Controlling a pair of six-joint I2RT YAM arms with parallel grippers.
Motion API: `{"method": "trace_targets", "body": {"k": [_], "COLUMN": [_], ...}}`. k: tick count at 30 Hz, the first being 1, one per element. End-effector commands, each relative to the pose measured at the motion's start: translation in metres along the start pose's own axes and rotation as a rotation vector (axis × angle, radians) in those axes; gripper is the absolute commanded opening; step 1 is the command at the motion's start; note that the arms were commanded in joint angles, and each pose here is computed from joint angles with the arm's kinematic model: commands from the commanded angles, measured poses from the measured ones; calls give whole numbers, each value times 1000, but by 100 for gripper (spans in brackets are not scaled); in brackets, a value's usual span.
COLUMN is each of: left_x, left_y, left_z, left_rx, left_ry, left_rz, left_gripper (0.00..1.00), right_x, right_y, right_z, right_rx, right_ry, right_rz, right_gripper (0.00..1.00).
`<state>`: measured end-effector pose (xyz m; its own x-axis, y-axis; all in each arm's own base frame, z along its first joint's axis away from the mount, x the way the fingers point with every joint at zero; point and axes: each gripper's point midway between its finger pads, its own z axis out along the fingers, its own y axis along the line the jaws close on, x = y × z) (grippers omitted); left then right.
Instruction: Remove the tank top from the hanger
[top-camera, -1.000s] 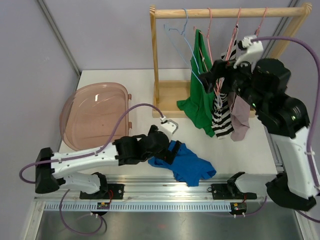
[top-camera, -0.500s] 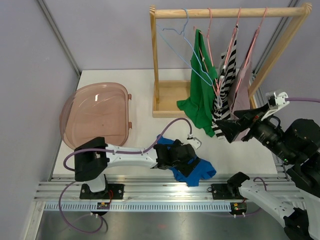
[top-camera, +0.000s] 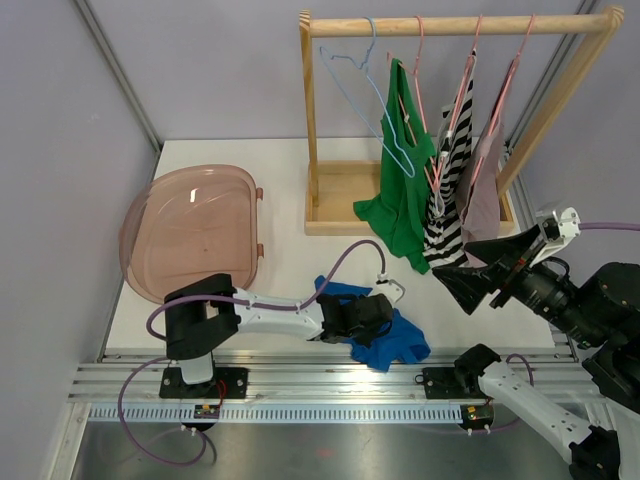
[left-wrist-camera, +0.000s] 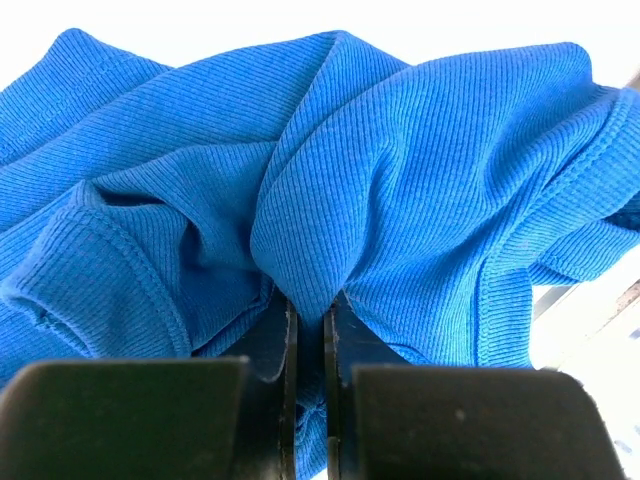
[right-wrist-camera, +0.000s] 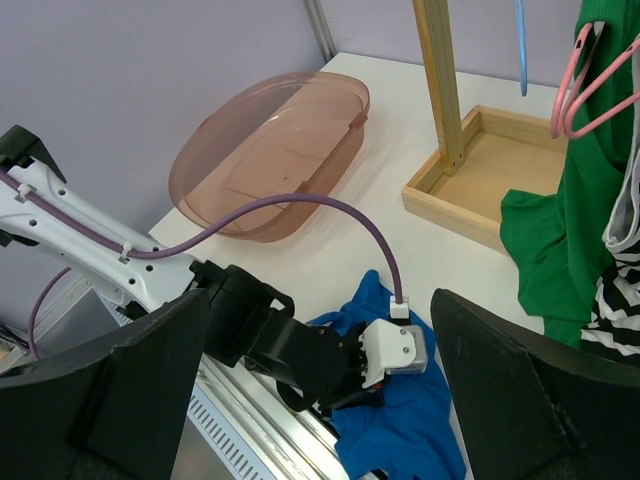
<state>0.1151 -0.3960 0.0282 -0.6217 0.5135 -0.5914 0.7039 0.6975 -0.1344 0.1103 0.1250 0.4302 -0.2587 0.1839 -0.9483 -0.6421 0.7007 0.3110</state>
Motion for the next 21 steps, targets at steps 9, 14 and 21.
{"method": "trace_targets", "body": {"k": [9, 14, 21], "left_x": [-68, -108, -139], "left_y": [73, 111, 186], "left_z": [-100, -182, -283], "left_rx": [-329, -387, -524], "left_ry": [-210, -348, -470], "left_rz": [-84, -156, -286], "left_gripper": [0, 0, 0], "right_x": [-5, -8, -21], "right_y": [2, -5, -40], "right_z": [0, 1, 2], "right_rx": [-14, 30, 244], "right_ry": [-38, -51, -109], "right_rz": [-7, 1, 78], "right_gripper": [99, 99, 100]}}
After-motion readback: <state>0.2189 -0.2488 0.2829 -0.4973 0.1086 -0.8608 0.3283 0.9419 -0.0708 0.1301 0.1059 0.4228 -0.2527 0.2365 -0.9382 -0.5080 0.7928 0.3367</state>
